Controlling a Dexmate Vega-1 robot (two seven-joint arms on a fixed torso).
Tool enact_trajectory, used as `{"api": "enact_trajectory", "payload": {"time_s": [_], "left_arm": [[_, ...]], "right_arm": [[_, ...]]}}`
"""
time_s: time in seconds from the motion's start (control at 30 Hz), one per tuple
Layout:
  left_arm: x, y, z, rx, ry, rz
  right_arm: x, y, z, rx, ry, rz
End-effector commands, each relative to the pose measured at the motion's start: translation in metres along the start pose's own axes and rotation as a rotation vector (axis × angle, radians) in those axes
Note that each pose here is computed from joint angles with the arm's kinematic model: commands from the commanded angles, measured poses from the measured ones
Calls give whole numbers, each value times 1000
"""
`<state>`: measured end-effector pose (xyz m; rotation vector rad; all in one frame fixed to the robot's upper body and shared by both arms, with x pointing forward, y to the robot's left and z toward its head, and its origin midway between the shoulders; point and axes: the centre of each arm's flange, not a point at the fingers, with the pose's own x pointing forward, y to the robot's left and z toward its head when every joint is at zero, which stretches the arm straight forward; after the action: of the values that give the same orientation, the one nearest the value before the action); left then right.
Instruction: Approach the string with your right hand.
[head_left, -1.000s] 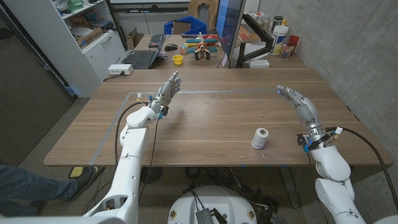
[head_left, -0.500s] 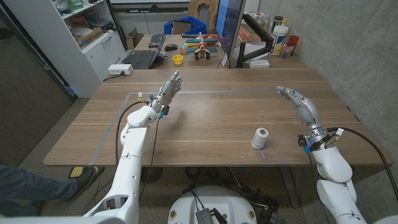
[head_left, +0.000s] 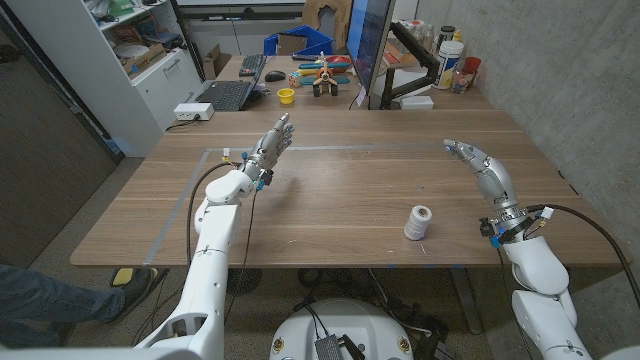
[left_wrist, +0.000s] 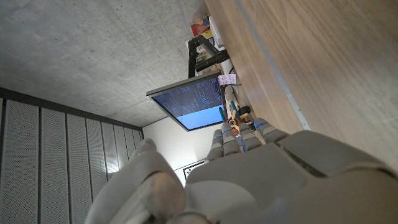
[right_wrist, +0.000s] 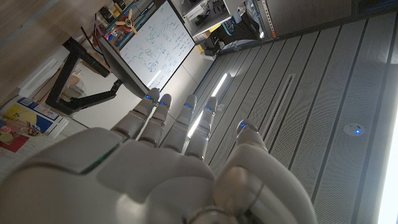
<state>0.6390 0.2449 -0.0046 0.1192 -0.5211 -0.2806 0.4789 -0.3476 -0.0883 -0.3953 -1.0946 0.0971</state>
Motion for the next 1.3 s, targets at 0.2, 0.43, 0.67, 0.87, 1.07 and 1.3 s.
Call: {"api": "enact_trajectory", "payload": {"time_s": [0.2, 0.43, 0.67, 0.87, 1.07, 1.3], "left_arm": [[4, -2, -3, -13, 0, 0], [4, -2, -2, -9, -3, 0], [5, -3, -1, -7, -4, -2], [5, -3, -1, -19, -4, -7], [5, -3, 0, -9, -2, -9], [5, -3, 1, 17, 6, -4]], "right_arm": [[0, 1, 8, -43, -31, 2], [-3, 2, 10, -57, -26, 17], [-6, 5, 11, -67, -21, 37], [-7, 7, 15, -95, -27, 52], [-7, 9, 19, -122, -35, 60], [-8, 12, 24, -172, -40, 77]]}}
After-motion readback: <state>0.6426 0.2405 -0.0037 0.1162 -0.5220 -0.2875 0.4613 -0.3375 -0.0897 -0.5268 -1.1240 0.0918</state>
